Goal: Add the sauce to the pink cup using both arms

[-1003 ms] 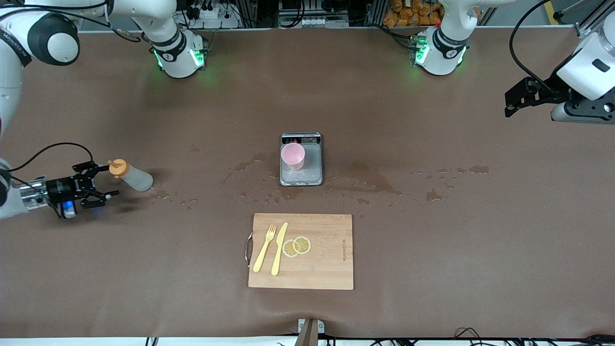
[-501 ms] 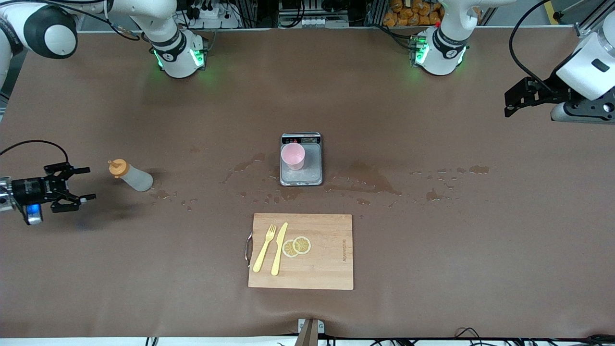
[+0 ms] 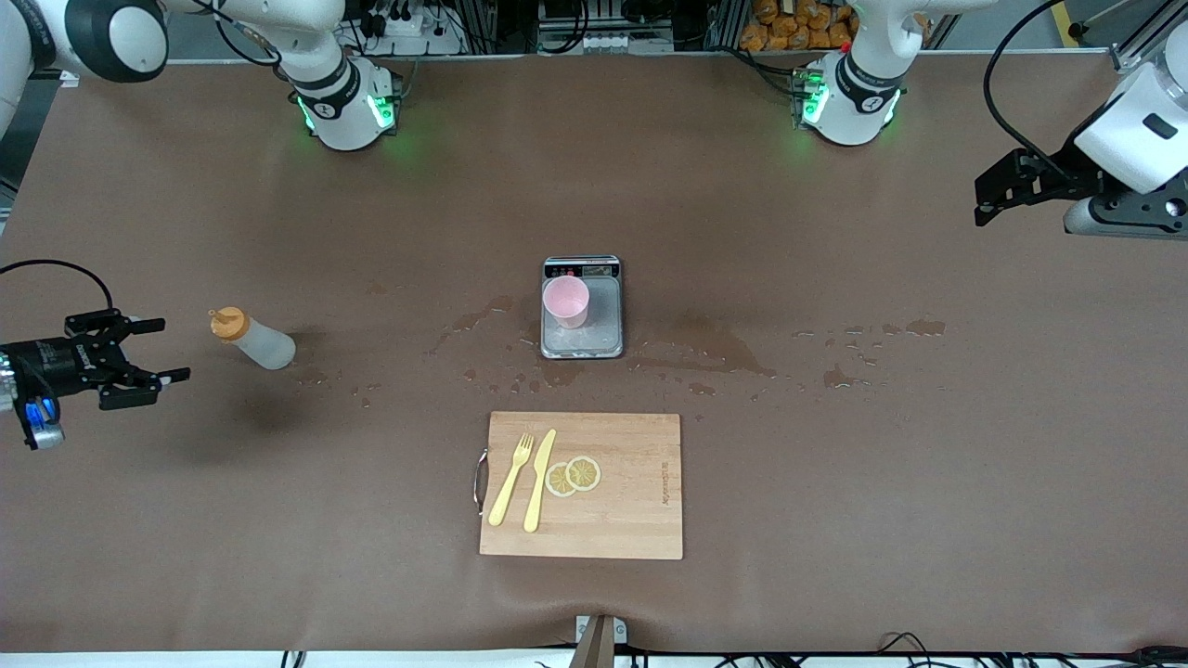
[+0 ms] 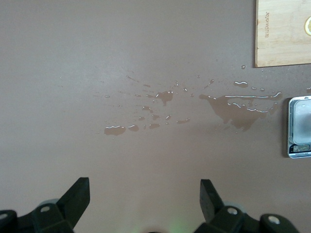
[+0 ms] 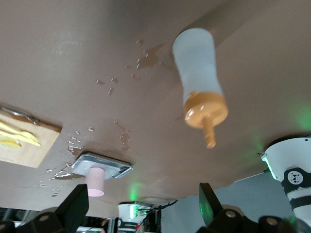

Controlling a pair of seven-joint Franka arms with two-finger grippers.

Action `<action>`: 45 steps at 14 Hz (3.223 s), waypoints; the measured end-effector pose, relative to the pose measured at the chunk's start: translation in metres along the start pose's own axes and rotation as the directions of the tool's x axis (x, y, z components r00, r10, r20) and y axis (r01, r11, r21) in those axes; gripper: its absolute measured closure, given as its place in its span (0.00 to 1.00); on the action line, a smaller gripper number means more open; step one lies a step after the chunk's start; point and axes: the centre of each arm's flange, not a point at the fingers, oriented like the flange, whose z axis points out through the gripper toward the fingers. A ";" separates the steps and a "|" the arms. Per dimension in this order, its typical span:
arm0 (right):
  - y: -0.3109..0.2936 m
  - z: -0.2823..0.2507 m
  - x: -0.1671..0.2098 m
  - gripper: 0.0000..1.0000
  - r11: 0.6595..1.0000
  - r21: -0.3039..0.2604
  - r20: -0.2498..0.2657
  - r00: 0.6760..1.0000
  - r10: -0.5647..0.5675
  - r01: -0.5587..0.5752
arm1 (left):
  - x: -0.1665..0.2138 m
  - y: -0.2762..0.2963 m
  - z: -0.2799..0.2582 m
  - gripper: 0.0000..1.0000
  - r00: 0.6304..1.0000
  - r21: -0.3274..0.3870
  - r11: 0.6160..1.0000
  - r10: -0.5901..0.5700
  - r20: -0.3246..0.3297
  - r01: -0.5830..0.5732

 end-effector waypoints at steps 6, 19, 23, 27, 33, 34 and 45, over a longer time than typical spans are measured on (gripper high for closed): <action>-0.070 0.004 -0.116 0.00 0.986 -0.078 -0.075 0.985 -0.153 0.148 | 0.000 0.000 0.000 0.00 1.000 0.000 1.000 -0.001 0.000 0.001; -0.097 -0.007 -0.197 0.00 0.774 -0.355 -0.321 0.709 -0.628 0.525 | 0.000 0.000 0.000 0.00 1.000 0.000 1.000 -0.001 -0.001 0.001; -0.064 0.026 -0.200 0.00 0.662 -0.421 -0.409 0.522 -0.749 0.620 | 0.000 -0.001 0.000 0.00 1.000 0.000 1.000 -0.002 0.000 0.002; -0.033 0.053 -0.210 0.00 0.638 -0.450 -0.417 0.485 -0.769 0.624 | 0.000 -0.001 0.000 0.00 1.000 0.000 1.000 -0.002 0.000 0.002; -0.040 0.029 -0.244 0.00 0.605 -0.493 -0.406 0.450 -0.795 0.625 | 0.000 -0.002 0.000 0.00 1.000 0.000 1.000 -0.004 0.000 0.004; -0.043 0.023 -0.250 0.00 0.600 -0.504 -0.415 0.435 -0.799 0.622 | 0.000 -0.002 0.000 0.00 1.000 0.000 1.000 -0.004 0.000 0.004; -0.058 -0.007 -0.271 0.00 0.567 -0.586 -0.435 0.365 -0.823 0.579 | 0.000 -0.002 0.000 0.00 1.000 0.000 1.000 -0.004 0.000 0.004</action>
